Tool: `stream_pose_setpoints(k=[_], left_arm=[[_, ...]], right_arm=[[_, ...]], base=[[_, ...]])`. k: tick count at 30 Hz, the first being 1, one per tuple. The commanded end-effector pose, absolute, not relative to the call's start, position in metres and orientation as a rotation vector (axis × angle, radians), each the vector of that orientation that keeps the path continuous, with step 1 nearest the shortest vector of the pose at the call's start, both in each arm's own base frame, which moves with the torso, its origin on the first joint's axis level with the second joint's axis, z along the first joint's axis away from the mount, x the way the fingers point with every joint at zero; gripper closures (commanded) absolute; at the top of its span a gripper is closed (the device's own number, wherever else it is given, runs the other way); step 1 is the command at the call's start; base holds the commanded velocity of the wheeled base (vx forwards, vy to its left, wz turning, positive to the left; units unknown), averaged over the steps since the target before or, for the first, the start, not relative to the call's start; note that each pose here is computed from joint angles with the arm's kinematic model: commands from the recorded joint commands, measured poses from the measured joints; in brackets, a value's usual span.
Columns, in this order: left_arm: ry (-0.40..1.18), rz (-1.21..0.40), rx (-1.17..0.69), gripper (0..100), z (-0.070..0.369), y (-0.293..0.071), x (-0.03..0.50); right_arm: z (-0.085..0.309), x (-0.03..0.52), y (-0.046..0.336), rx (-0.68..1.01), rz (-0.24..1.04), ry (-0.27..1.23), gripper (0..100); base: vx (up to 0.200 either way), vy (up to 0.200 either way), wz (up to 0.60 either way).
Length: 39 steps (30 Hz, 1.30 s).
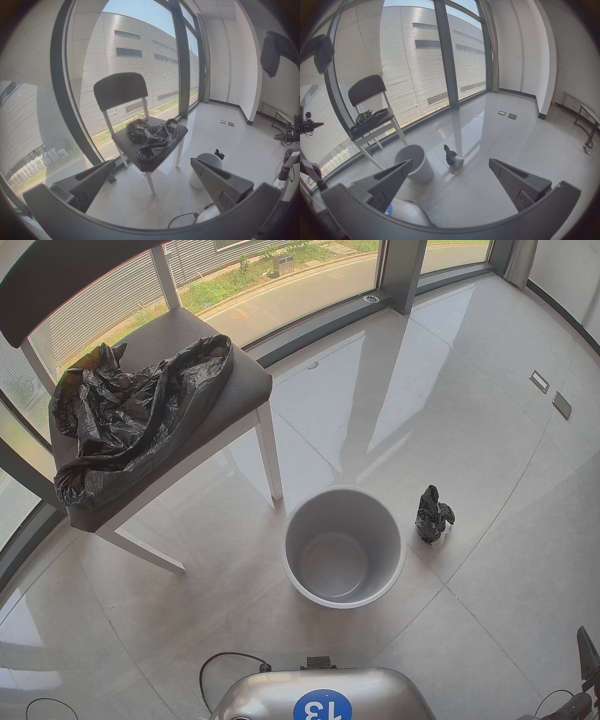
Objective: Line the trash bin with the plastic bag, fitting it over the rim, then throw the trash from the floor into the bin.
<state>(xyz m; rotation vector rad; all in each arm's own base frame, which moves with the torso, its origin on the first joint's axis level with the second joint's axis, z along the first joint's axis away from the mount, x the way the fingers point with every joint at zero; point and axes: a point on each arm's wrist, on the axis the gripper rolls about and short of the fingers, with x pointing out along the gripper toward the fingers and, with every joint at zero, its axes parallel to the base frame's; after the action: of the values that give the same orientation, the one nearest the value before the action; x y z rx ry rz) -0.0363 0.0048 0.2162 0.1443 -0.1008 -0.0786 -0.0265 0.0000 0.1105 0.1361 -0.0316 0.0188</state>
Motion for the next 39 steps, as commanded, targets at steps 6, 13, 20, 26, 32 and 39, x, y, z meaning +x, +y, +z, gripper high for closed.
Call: stream_pose_setpoints(k=[6, 13, 20, 26, 32, 39], left_arm=[[0.176, -0.181, 0.332, 0, 0.361, -0.015, 0.083], [0.166, -0.198, 0.386, 0, 0.387, -0.03, 0.154], [0.237, -0.248, 0.522, 0, 0.394, -0.043, 0.198], [0.426, -0.345, 0.435, 0, 0.381, -0.063, 0.205], [0.489, -0.349, 0.36, 0, 0.372, -0.083, 0.226], [0.489, -0.286, 0.401, 0, 0.364, -0.088, 0.249]], right_arm=[[0.179, 0.004, 0.004, 0.032, 0.206, 0.176, 0], [0.209, 0.019, 0.003, 0.009, 0.121, 0.204, 0], [0.236, 0.026, 0.003, 0.005, 0.111, 0.291, 0], [0.242, 0.018, 0.003, -0.012, 0.119, 0.354, 0], [0.242, 0.017, 0.003, -0.018, 0.12, 0.355, 0], [0.245, 0.017, 0.003, -0.038, 0.125, 0.336, 0]], base=[[0.0, 0.0, 0.0], [0.0, 0.0, 0.0], [0.0, 0.0, 0.0], [0.0, 0.0, 0.0], [0.0, 0.0, 0.0], [0.0, 0.0, 0.0]])
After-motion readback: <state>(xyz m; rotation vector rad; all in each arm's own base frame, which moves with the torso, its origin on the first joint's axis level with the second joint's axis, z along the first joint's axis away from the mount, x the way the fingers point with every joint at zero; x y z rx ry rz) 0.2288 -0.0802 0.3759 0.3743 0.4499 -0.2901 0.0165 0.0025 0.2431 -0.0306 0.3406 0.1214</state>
